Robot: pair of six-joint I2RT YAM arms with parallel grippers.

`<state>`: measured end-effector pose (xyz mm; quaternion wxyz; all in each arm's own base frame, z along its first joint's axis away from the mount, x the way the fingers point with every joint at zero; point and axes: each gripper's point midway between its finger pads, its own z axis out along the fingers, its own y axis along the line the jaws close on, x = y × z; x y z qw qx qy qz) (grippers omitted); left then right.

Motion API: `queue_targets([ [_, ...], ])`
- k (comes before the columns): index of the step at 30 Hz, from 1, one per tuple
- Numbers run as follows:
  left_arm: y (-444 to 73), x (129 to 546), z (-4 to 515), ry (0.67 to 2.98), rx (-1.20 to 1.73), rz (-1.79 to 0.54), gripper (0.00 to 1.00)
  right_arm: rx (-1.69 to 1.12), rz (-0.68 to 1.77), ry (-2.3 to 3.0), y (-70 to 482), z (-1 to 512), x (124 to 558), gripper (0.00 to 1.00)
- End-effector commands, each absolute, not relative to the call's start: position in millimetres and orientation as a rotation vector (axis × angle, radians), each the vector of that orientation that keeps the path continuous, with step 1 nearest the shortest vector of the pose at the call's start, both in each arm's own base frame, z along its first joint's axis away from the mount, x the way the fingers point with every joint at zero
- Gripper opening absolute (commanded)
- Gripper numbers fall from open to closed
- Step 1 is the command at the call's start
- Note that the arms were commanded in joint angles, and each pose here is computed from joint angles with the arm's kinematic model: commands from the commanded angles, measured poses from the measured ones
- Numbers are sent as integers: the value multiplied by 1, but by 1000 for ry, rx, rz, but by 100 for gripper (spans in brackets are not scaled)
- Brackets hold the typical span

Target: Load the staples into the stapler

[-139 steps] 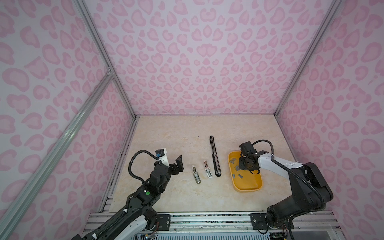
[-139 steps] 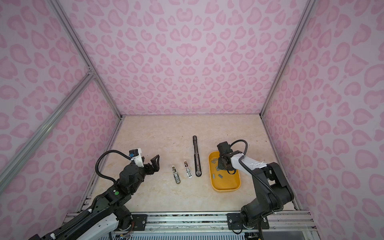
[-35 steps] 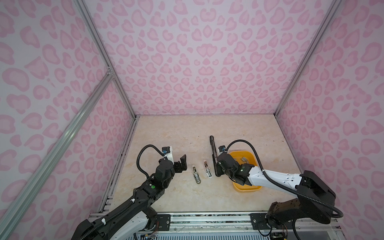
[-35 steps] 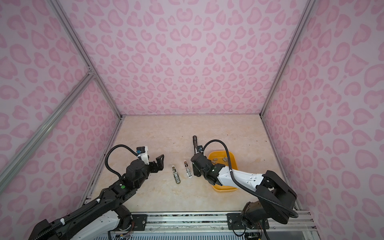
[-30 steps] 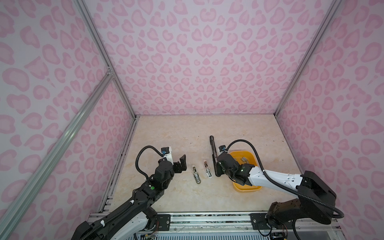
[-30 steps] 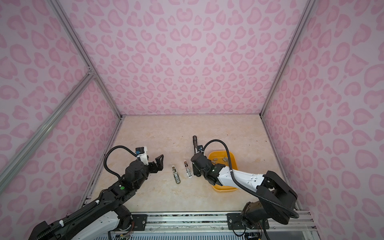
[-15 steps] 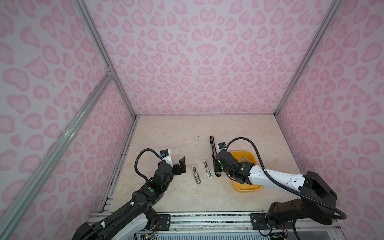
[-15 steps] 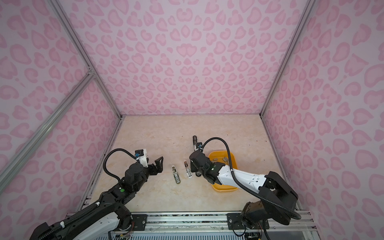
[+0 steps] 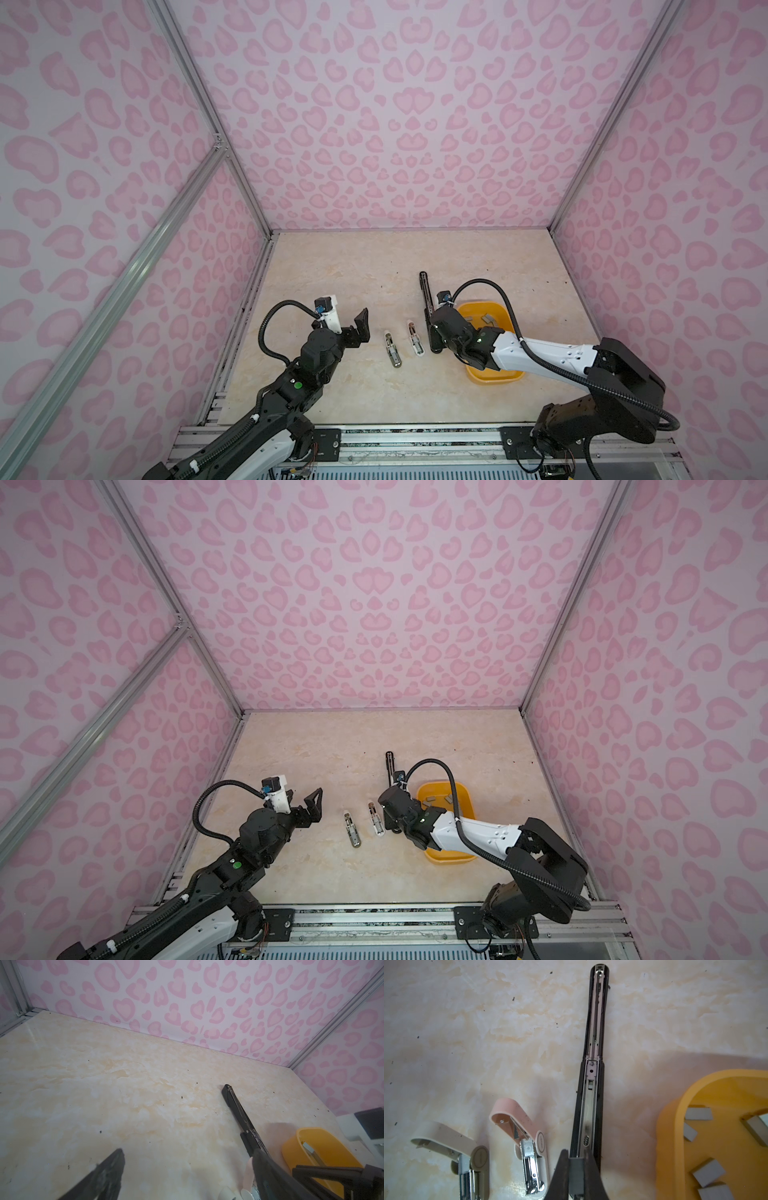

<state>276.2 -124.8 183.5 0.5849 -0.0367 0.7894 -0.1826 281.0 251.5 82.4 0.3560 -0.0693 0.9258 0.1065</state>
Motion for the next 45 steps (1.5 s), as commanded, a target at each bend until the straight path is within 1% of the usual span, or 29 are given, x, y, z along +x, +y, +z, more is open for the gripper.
queue_targets([
  [1,-121,277,186,1830,-94,-406,97,-153,275,2412,251,77,280,0],
  [5,-122,277,186,1831,-87,-409,97,-145,294,2415,254,74,278,0],
  [16,-120,278,186,1834,-88,-386,97,-144,223,2454,252,63,280,0],
  [45,-123,280,184,1849,-76,-381,97,-185,173,2451,249,66,282,0],
])
